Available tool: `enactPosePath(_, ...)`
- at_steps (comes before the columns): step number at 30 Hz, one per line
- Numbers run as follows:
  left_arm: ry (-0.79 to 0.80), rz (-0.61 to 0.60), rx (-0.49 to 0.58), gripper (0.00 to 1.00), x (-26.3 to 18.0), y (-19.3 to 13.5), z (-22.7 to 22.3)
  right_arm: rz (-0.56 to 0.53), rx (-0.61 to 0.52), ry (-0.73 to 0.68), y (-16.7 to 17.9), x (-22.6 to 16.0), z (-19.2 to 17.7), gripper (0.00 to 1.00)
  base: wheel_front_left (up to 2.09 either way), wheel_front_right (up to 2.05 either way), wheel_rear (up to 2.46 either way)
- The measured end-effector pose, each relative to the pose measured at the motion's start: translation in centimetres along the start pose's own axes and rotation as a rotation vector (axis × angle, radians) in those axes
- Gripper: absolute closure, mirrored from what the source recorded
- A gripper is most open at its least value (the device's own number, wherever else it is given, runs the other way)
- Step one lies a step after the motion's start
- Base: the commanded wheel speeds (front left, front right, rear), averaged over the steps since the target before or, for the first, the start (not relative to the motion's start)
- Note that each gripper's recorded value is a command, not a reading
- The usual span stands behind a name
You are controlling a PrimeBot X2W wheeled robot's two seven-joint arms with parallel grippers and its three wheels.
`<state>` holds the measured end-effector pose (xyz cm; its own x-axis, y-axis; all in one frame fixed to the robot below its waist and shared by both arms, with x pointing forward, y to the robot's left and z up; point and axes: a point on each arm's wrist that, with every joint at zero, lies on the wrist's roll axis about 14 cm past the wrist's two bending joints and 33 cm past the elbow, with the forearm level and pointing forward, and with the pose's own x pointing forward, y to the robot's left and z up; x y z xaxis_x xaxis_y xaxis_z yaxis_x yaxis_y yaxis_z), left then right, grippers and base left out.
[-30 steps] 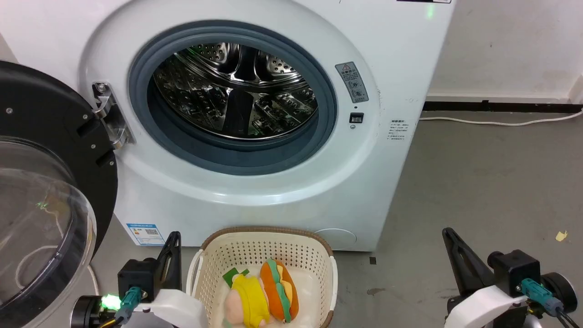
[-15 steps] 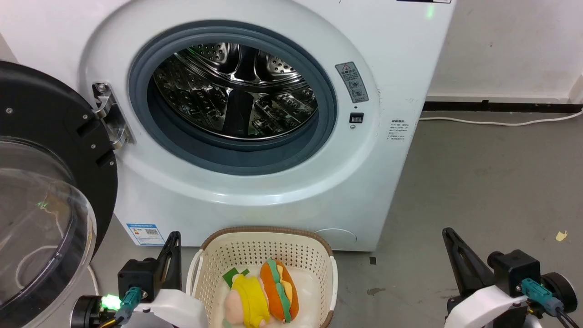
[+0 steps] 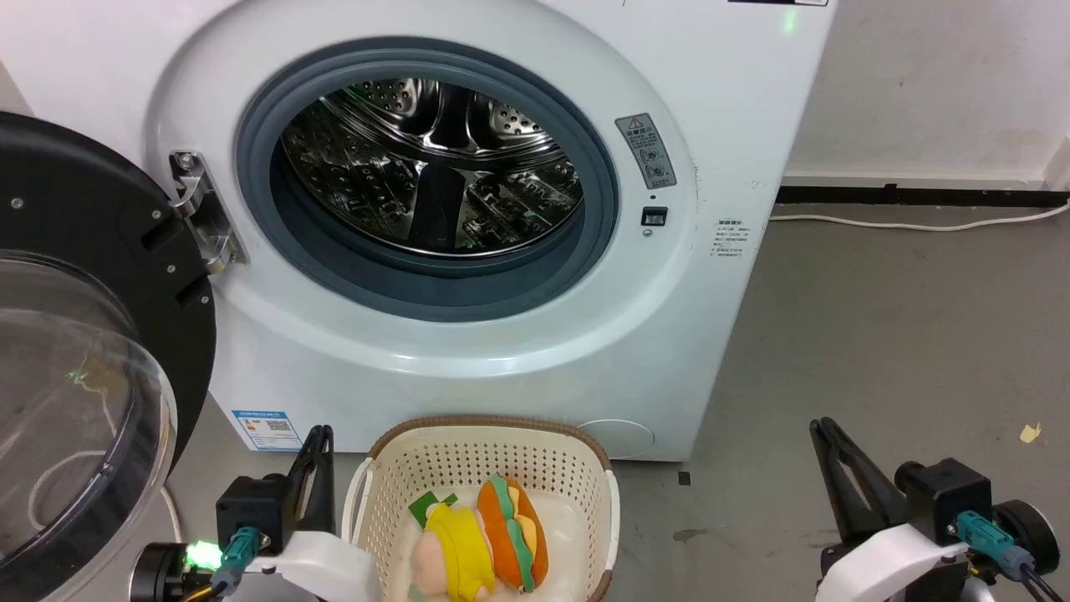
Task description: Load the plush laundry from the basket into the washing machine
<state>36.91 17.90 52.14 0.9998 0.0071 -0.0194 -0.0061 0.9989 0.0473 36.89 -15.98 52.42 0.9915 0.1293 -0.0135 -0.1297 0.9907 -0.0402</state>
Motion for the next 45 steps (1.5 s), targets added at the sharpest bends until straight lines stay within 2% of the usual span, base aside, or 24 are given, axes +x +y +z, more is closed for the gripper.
enactPosePath(1,0.001,0.000,0.000,0.00,0.0,0.0,0.0,0.000,0.000,0.000,0.0,0.0,0.0,0.00,0.00,0.00,0.00)
enactPosePath(20,0.022,-0.039,-0.017,0.00,0.4,-1.1,-1.2,-0.020,0.025,-0.009,-0.7,0.0,-0.3,0.00,0.00,0.00,0.00)
enactPosePath(45,0.275,-0.251,0.015,0.00,4.3,-5.9,-10.0,-0.078,0.118,0.073,-2.2,0.2,-4.2,0.00,0.00,0.00,0.00)
